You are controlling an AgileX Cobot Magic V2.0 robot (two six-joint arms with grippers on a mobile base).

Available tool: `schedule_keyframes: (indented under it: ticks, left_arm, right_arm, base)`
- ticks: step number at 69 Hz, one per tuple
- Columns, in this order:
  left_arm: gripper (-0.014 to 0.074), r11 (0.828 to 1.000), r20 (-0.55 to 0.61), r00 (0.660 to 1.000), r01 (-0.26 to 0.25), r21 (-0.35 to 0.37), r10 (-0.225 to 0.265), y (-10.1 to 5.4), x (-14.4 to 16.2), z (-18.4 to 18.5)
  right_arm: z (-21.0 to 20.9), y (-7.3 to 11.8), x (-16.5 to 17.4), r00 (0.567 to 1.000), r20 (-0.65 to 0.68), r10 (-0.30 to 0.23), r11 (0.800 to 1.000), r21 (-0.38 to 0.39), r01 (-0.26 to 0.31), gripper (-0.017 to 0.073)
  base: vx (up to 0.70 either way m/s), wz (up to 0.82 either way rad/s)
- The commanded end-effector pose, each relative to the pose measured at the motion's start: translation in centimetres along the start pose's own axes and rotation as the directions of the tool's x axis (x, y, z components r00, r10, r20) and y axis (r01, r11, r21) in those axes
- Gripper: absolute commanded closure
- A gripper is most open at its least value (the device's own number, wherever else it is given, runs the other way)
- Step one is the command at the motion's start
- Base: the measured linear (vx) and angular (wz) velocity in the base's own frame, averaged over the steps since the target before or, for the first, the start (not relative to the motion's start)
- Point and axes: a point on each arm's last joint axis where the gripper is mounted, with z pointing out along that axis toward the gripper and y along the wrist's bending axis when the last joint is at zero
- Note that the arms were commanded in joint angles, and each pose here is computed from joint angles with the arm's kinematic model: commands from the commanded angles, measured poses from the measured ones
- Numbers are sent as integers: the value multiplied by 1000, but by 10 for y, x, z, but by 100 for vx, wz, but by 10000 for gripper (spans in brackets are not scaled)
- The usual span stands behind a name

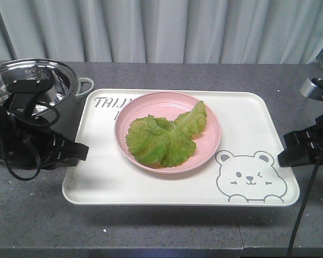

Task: Transfer vegetables to tray and serve
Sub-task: 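Lift the cream tray with both grippers toward the robot, then hold the tray level with both grippers while the base turns and drives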

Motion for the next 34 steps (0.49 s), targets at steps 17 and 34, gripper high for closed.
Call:
schedule_keyframes:
  ticks: [17, 34]
  left_arm:
    - [599, 998, 133, 991, -12, 64, 3, -14, -11, -18]
    - [599, 998, 133, 991, -12, 64, 3, -14, -11, -18]
  right_arm:
    - [-14, 23, -4, 998, 55, -43, 992, -112, 49, 562]
    - [-14, 23, -4, 998, 55, -43, 992, -112, 49, 562]
  base:
    - [0, 0]
    - [-1, -3]
